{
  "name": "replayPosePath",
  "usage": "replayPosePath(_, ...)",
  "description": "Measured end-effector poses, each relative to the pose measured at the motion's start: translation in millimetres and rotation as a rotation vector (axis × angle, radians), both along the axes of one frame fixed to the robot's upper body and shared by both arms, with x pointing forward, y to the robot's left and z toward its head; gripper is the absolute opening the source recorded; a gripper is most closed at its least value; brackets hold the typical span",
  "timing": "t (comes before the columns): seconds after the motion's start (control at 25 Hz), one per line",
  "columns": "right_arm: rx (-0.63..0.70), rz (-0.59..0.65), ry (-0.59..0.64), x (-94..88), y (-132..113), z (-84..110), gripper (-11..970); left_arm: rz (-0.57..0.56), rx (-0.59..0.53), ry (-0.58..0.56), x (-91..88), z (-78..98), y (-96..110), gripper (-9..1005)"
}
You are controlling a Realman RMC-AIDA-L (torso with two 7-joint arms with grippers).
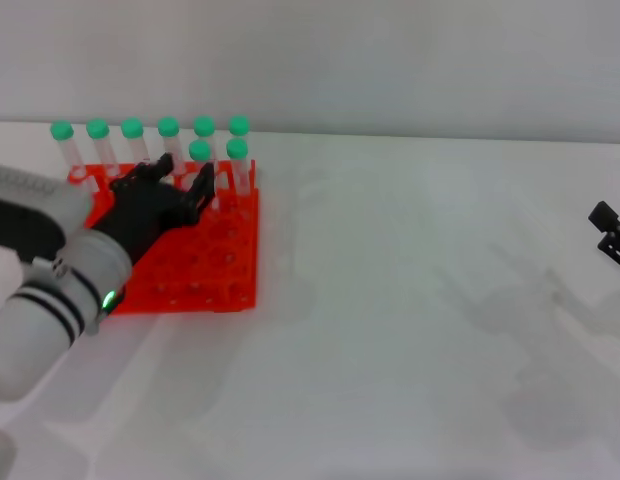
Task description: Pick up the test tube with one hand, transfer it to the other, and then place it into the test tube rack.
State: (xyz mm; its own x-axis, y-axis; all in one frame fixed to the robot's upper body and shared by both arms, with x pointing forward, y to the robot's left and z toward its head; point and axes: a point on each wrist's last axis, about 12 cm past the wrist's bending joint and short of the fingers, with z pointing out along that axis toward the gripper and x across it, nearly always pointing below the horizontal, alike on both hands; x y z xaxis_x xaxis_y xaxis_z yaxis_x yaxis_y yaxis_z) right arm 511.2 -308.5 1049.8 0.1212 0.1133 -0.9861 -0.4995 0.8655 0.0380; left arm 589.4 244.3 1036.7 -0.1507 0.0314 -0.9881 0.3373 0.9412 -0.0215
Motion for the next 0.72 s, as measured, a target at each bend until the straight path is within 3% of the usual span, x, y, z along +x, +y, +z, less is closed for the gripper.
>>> replayPosePath(0.28,-0.004,-0.011,-0.002,-0.4,-3,0.0,843,0.093,-0.088,-0.036,-41.0,-15.8,31,608)
replayPosePath(0.56,0.004,-0.05,0.009,-2.8,-9,-2.4,843,0.317,-0.207,-0.156,-107.3,-27.8,82,774)
replayPosePath(0.72,0.016,-0.085,0.017,-7.2,-15,-4.9,843,0.395,-0.212,-0.14,-123.1,-35.3,97,863)
